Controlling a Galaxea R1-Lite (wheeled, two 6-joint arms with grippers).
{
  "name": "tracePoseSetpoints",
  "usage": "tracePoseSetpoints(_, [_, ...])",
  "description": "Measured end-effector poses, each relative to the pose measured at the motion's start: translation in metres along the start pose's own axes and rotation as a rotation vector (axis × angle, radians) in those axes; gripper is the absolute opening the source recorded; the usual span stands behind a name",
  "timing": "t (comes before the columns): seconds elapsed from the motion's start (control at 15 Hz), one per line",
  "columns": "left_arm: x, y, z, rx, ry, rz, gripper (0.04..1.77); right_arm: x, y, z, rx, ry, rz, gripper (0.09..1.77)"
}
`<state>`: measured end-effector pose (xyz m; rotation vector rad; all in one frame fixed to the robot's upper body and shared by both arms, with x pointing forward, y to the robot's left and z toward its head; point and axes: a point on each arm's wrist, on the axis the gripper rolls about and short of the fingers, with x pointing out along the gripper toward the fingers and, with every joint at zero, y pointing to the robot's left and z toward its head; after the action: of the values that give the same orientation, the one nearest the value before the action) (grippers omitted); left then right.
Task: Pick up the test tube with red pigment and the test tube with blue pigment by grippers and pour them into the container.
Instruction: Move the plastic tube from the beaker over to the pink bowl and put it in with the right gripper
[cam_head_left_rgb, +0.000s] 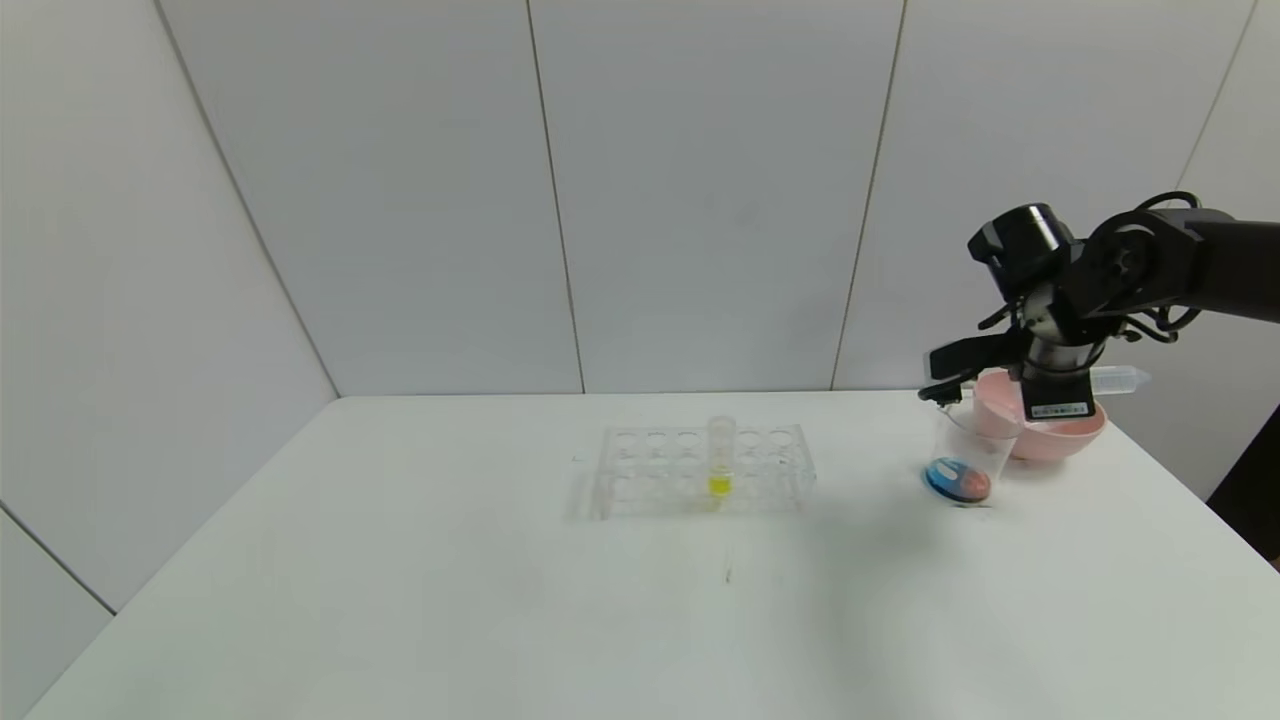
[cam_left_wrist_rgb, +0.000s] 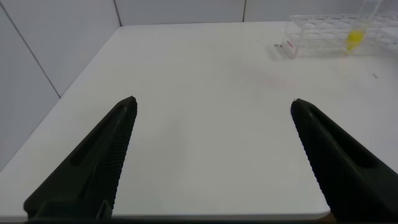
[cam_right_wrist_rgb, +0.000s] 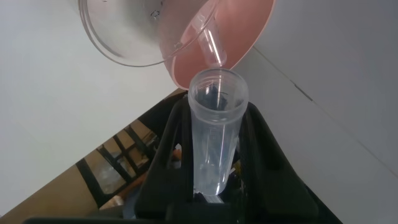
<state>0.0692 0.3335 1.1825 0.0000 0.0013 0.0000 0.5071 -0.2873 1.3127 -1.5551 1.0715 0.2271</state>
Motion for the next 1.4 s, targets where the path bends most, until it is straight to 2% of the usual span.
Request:
tracePoseSetpoints(0.53, [0.000,0.000,0.000,0.000,0.000,0.000,1.76,-0.008,0.000,0.007,-0.086,0.028,-0.034,0.49])
tracePoseSetpoints(1.07, [0.000,0.000,0.000,0.000,0.000,0.000,1.76,-0.008,-0.002,0.007,-0.065,0.016,-0.047,0.49])
tracePoseSetpoints(1.27, [0.000,0.000,0.000,0.000,0.000,0.000,1.76,-0.003,-0.003,0.001,-0.011,-0.067,-0.018,0.49])
tracePoseSetpoints(1.4, [0.000,0.000,0.000,0.000,0.000,0.000,1.76,-0.001,-0.004,-0.004,0.085,-0.183,0.026,0.49])
